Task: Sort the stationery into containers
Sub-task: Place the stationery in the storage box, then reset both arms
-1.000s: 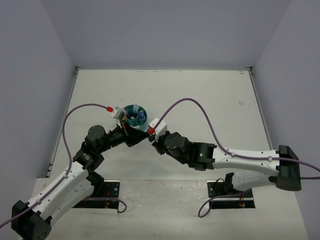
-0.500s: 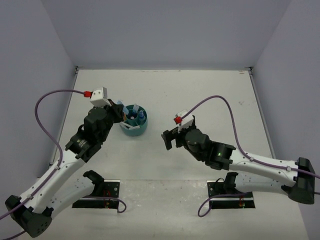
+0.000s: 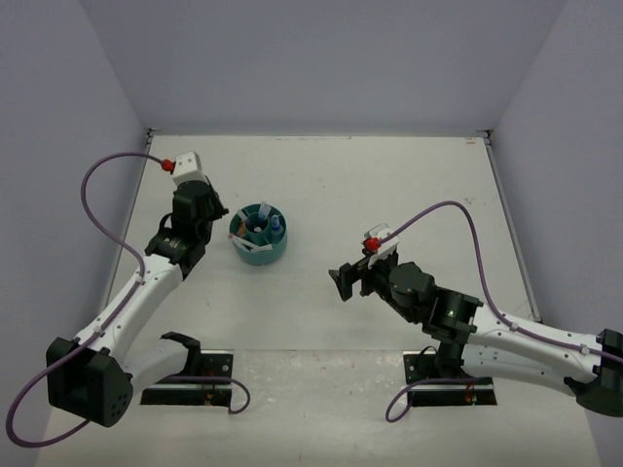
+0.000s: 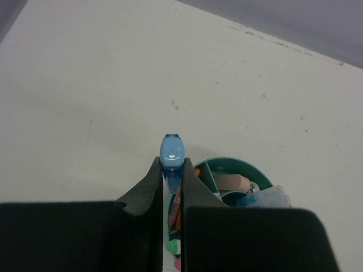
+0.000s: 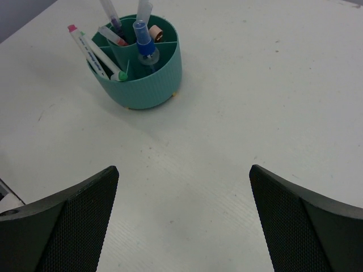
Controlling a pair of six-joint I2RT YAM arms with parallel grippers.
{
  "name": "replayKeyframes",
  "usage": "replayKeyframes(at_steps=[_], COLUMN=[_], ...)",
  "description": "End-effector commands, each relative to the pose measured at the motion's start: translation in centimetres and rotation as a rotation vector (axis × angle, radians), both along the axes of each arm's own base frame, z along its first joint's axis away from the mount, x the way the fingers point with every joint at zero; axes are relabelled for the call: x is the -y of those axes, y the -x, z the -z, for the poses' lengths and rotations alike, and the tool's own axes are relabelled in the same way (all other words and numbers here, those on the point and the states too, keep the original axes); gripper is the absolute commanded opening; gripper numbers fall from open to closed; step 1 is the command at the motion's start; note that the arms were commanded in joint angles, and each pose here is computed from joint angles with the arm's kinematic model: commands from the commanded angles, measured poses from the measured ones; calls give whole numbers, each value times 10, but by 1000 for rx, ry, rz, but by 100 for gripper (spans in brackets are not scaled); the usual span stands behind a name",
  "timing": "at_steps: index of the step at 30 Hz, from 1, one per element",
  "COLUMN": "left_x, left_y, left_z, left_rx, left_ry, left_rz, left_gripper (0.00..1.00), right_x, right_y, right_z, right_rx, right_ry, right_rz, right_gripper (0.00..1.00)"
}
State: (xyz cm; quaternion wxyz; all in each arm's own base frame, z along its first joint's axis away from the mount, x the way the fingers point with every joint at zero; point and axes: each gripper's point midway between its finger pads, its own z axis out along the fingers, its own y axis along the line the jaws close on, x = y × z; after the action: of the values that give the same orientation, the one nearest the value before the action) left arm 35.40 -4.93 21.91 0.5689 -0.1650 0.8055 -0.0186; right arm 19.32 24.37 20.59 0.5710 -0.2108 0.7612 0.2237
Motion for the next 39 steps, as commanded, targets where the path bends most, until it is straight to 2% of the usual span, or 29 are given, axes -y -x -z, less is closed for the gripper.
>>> replayKeyframes(at_steps=[1, 15, 17, 19, 21, 22, 29, 31, 33, 36, 39], left_x=[23, 39, 39, 39, 39, 39, 42, 39, 34, 27, 19], left_y=[-11, -5, -2, 0, 2, 2, 13, 21, 30, 45, 64], left_z=[3, 60, 67, 70, 67, 64, 21, -12, -22, -39, -62], left_rx=[58, -25, -30, -27, -15, -9, 78, 148, 140, 147, 151], left_ry=[74, 136, 143, 148, 154, 156, 194, 208, 197, 172, 100], left_rz=[100, 157, 155, 158, 162, 164, 196, 197, 189, 193, 220], left_gripper=[0, 0, 9, 31, 48, 53, 63, 71, 84, 100, 100], right_x=[-3, -5, -6, -6, -6, -6, 1, 2, 7, 29, 80], right_y=[2, 5, 4, 4, 2, 2, -6, -8, -10, -20, -24], right_z=[-14, -14, -13, -12, -11, -10, -11, -14, -20, -35, -53], right_rx=[35, 32, 27, 23, 16, 15, 4, 1, 1, 10, 33], right_ry=[-47, -52, -51, -50, -49, -49, -69, -83, -118, -172, -117], right_rz=[-36, -54, -50, -49, -40, -37, 14, 31, 66, 210, 404], right_gripper=[99, 99, 99, 99, 99, 99, 99, 99, 99, 99, 99])
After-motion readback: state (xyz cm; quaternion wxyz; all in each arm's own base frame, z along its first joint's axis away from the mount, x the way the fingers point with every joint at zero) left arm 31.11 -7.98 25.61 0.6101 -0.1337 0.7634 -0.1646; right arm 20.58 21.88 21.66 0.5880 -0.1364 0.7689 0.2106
